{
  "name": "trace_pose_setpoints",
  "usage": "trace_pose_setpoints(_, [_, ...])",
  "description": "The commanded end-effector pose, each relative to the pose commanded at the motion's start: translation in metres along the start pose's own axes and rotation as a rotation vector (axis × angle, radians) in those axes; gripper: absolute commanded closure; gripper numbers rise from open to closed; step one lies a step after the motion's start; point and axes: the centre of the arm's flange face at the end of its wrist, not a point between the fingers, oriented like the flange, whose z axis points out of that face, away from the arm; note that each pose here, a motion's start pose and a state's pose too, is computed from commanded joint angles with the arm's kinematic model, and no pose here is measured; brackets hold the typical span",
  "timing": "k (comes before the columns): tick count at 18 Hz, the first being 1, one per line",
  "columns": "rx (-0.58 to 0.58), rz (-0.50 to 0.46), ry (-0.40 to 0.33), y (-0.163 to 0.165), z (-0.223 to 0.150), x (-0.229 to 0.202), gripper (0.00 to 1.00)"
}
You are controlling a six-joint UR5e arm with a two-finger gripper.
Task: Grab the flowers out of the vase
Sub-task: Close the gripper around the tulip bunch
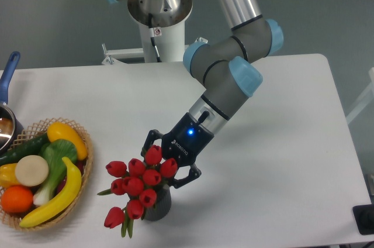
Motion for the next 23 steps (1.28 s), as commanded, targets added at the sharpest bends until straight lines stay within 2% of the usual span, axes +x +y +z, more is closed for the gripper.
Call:
trace_pose_setpoints(5, [0.015, 0.010, -0.030, -0.016, -0.021, 0.003, 0.93])
trace_pose_setpoints(15, [0.049, -0.093, -0.065, -0.051, -0.050, 0.016, 0.93])
trace_pose_setpoints(23, [0.121, -0.187, -0.086, -0.093, -0.084, 0.006, 0.93])
